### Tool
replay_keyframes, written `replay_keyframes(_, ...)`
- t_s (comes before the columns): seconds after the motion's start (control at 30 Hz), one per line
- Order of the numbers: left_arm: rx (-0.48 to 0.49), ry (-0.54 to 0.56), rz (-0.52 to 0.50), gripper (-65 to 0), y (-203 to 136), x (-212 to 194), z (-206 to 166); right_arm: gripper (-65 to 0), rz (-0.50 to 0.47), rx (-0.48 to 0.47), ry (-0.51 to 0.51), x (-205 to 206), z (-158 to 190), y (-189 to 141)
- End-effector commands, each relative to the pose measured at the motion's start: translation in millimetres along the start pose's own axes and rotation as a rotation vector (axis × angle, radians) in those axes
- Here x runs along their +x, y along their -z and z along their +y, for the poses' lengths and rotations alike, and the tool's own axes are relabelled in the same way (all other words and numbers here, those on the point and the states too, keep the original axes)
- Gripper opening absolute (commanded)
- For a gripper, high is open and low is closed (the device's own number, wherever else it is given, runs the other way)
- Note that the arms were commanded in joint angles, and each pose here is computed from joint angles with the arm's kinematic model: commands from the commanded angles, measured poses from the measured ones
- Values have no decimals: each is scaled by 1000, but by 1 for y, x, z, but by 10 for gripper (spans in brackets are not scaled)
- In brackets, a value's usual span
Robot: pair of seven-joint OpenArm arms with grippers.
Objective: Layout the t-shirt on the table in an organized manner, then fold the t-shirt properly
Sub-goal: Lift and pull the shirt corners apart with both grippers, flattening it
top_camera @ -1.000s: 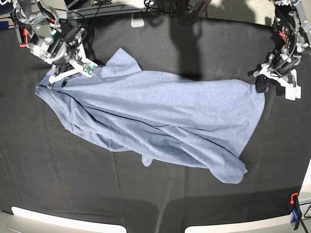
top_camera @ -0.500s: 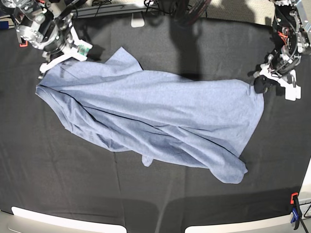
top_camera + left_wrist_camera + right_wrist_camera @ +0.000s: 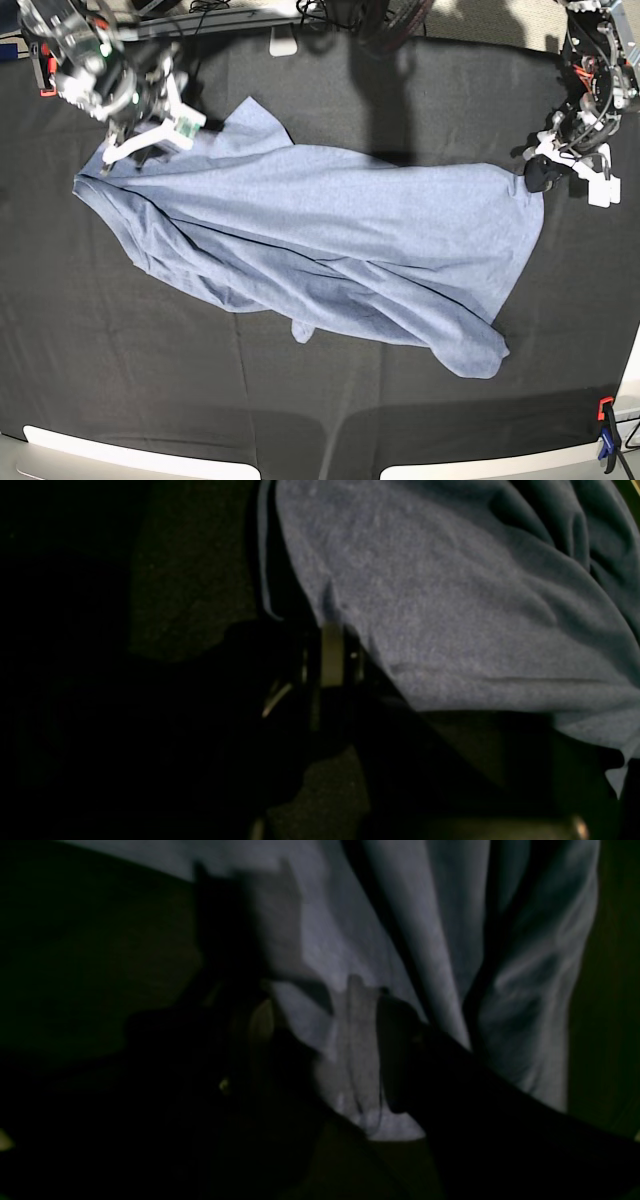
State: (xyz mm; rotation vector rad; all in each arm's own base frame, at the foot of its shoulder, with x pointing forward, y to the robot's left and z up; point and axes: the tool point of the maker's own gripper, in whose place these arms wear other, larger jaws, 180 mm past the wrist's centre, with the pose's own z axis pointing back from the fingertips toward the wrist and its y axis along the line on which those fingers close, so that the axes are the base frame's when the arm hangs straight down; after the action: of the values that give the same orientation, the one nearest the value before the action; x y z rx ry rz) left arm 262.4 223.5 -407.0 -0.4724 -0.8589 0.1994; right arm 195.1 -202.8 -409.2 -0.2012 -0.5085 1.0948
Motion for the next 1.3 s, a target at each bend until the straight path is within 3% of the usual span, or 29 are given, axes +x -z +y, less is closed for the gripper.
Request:
replay_keyframes(0.0,-15,20,-43,-650,-3,16,-2,-377,-16,-24,2,5,-10,-1)
replay_keyframes(0.2,-15,19,-54,-650,-3,17,-2,-391,-45,-43,18,15,-17,3)
replay_keyframes(0.3,-15,20,-54,-650,-3,18,-2,-442,-47,-60,11,17,-24,3)
replay_keyframes(0.63,-15,19,-53,-650,-3,17,-2,-446,-39,-77,18,16,-34,7)
replay_keyframes(0.7,-15,19,-53,-650,-3,17,-2,-504,-24,-72,23,11,-33,9)
replay_keyframes(0.8,-15,19,-53,-650,-3,17,-2,-650,-21,-60,24,10,-31,10)
replay_keyframes(0.87,-15,18,-43,-650,-3,15,-2,-650,-27,-70,23,12,-33,8)
replay_keyframes(1.1,-12,82,-45,-650,-35,18,-6,-650,-22,-50,-169,6,-23,-32)
replay_keyframes(1.27,62,161,-49,-650,-78,18,-1,-650,61,26,-307,-22,-5,-56)
